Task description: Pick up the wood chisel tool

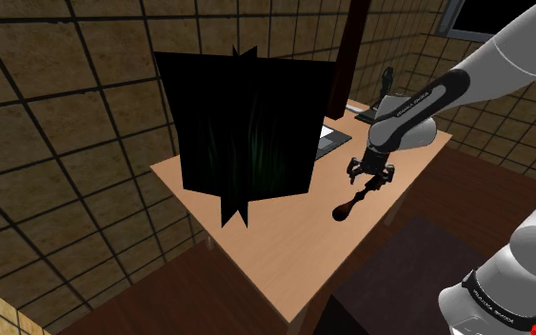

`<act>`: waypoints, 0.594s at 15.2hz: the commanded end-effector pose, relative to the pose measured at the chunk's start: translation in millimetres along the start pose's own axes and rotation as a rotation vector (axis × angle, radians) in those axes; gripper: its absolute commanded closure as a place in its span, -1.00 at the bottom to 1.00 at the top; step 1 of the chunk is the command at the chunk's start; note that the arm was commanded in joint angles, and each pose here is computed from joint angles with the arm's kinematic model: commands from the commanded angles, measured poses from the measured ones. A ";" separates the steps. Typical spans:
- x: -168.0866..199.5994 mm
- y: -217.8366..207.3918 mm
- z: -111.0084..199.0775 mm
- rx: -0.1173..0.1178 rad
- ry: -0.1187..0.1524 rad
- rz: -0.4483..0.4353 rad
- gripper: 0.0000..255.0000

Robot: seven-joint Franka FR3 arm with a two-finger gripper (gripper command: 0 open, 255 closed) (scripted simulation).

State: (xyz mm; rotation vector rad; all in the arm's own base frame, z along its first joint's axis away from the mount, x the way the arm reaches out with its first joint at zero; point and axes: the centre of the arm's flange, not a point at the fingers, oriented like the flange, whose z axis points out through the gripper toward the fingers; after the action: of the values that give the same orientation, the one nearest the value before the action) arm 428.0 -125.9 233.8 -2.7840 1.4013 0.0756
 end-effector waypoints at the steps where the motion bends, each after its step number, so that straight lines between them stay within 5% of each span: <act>1: 13.0 5.6 23.4 0.006 0.007 0.059 -1.00; 9: 23.3 8.2 68.8 0.010 0.010 0.095 -1.00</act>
State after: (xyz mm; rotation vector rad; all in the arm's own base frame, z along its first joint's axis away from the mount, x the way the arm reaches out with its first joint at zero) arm 433.3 -146.3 167.9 -2.7132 1.5311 0.0577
